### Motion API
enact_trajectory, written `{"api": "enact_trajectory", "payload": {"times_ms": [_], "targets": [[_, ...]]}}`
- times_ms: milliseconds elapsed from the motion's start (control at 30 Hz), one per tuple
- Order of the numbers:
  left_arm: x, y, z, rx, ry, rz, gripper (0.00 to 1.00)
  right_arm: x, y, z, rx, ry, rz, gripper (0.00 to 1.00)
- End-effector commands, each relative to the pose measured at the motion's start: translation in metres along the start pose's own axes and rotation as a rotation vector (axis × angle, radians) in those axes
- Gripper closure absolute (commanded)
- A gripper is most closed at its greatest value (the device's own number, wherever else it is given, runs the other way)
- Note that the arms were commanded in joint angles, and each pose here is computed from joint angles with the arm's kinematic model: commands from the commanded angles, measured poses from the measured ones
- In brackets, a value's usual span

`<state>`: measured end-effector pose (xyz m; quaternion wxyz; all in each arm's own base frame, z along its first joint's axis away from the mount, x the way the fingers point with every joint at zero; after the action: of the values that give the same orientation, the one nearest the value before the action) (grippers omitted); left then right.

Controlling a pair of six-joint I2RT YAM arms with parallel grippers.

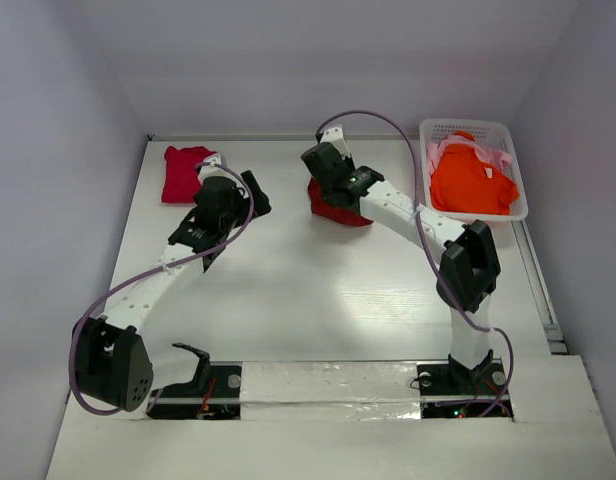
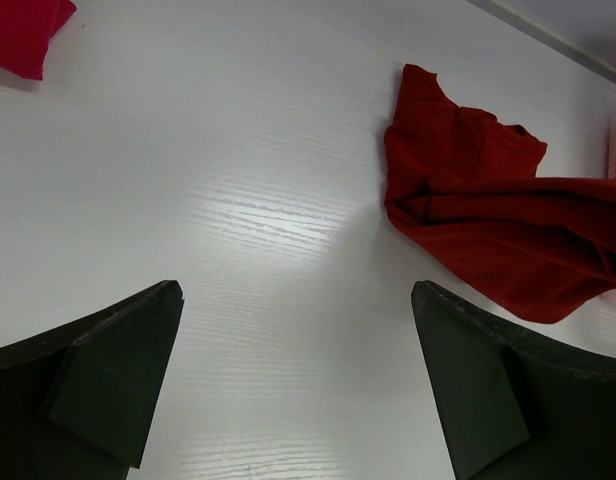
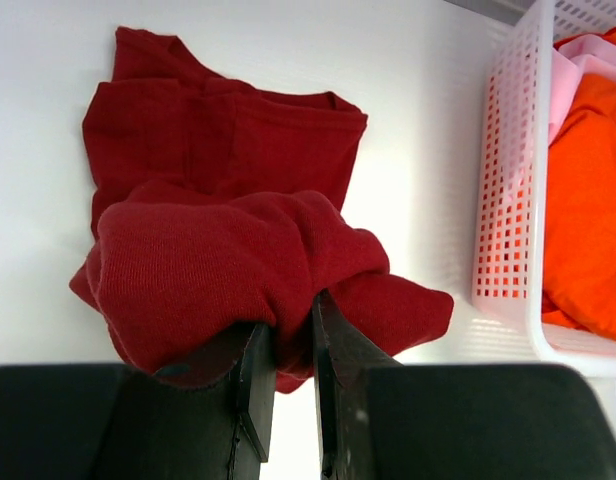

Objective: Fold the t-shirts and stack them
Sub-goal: Fold the tshirt

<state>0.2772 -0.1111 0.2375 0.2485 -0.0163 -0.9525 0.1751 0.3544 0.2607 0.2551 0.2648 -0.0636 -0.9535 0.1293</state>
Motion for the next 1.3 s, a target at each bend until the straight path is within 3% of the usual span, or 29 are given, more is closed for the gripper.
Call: {"api": "enact_trajectory", "payload": {"times_ms": [0,267,1267], "targets": [[0.003,-0.001,-0.003,0.011,-0.033,0.022,0.01,-0.005,0.003,-0.024,-0.062,-0.073,-0.039,1.00],[0.000,-0.002,-0.003,0.015,-0.044,0.036,0.01,-0.021,0.009,-0.028,-0.013,-0.099,-0.012,1.00],[-0.014,-0.004,0.000,0.006,-0.017,0.036,0.01,-0.091,-0.011,-0.042,-0.108,-0.014,-0.115,1.00]]}}
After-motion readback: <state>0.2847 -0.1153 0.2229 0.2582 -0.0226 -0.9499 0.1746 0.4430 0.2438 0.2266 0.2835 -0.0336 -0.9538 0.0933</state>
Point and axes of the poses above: each gripper's point midway between its finger pads, its own x axis back along the fingers, its own y axis along the line the jaws close on, z = x × y, the point moved 10 cm from there along x, back along the fingers, and after that the axes turned 6 degrees about -x, right-handed, at the moved point
